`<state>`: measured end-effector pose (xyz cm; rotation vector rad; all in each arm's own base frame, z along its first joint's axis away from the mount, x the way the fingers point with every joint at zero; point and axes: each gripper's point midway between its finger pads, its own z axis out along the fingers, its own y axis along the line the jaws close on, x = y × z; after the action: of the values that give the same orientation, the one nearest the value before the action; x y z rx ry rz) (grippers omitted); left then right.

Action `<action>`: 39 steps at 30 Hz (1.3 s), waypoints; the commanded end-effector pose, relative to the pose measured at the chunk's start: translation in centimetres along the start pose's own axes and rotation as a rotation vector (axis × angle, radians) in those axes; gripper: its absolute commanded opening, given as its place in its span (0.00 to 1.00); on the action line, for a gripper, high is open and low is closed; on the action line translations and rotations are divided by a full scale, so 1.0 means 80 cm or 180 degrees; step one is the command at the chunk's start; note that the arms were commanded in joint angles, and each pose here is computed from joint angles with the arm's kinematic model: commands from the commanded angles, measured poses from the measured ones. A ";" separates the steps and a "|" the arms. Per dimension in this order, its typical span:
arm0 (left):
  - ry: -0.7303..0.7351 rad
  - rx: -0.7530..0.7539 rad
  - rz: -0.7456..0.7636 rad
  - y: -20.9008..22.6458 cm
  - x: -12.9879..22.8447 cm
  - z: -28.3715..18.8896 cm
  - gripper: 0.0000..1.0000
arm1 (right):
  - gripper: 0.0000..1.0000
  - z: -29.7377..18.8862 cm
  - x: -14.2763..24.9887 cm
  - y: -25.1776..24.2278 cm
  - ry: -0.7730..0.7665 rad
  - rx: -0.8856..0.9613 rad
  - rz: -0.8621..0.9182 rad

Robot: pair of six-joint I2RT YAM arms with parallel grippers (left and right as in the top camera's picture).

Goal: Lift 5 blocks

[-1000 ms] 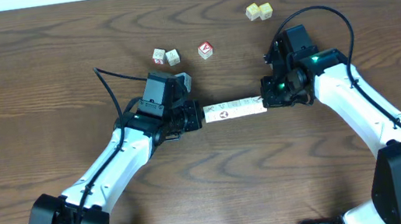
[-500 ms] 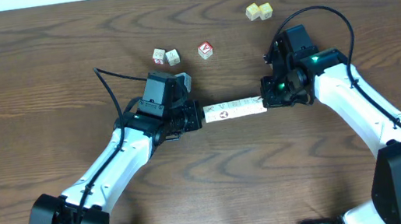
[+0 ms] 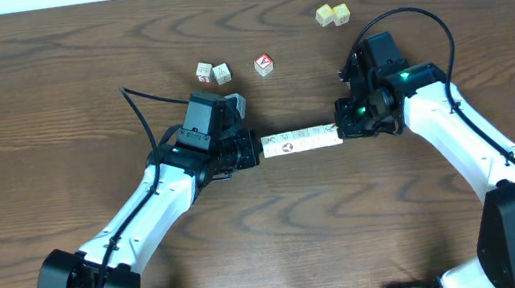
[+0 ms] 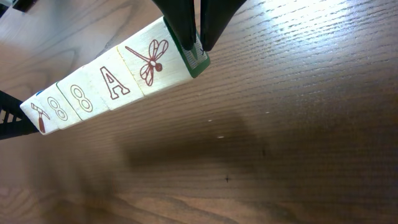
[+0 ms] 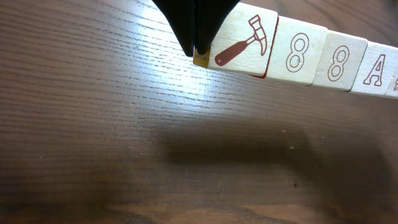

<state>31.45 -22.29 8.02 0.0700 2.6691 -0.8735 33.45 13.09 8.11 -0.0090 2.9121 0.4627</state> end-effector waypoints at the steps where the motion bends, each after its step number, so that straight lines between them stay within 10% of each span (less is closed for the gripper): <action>1: -0.0055 0.0423 0.0173 -0.054 -0.018 -0.016 0.07 | 0.01 -0.018 0.000 0.059 0.0009 -0.0578 -0.0147; 39: -0.0055 0.0423 0.0173 -0.054 -0.018 -0.016 0.07 | 0.01 -0.018 0.001 0.060 0.0011 -0.0579 -0.0146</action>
<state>31.44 -22.29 8.02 0.0690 2.6697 -0.8741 33.44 13.09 8.10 -0.0089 2.9124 0.4626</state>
